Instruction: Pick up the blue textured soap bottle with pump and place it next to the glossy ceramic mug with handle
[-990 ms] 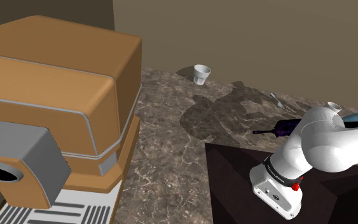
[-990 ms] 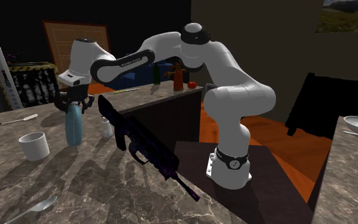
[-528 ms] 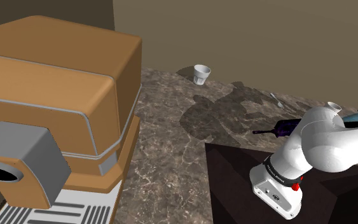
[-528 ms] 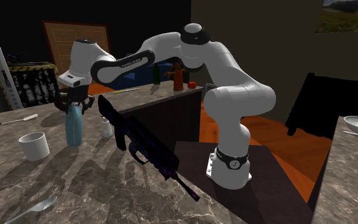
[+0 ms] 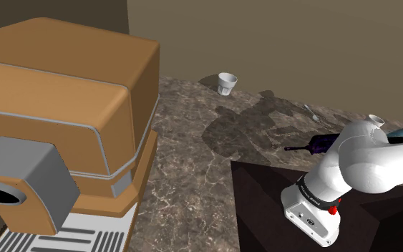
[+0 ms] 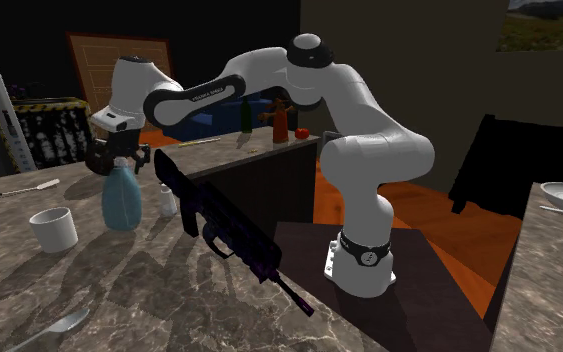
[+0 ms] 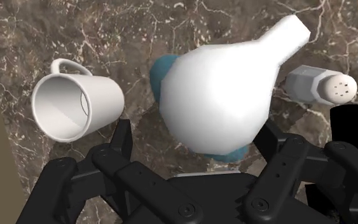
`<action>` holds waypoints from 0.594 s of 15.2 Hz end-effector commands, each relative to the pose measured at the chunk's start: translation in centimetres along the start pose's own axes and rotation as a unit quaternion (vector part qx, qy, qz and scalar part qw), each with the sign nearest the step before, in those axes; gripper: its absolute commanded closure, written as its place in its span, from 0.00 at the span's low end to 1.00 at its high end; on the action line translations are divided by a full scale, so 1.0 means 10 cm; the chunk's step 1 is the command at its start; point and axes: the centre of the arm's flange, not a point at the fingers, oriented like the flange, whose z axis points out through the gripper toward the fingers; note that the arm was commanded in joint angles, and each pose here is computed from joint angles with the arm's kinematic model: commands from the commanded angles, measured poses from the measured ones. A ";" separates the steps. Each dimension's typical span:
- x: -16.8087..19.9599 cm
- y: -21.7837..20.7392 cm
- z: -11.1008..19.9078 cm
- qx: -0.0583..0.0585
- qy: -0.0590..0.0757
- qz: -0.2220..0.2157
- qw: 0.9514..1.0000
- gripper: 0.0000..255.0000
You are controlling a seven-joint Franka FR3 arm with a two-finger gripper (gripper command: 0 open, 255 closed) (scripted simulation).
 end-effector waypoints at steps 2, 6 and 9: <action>0.00 0.00 -0.36 0.000 0.000 0.000 1.000 0.00; 0.00 0.00 -0.36 0.000 0.000 0.000 1.000 0.00; 0.00 0.00 -0.36 0.000 0.000 0.000 1.000 0.00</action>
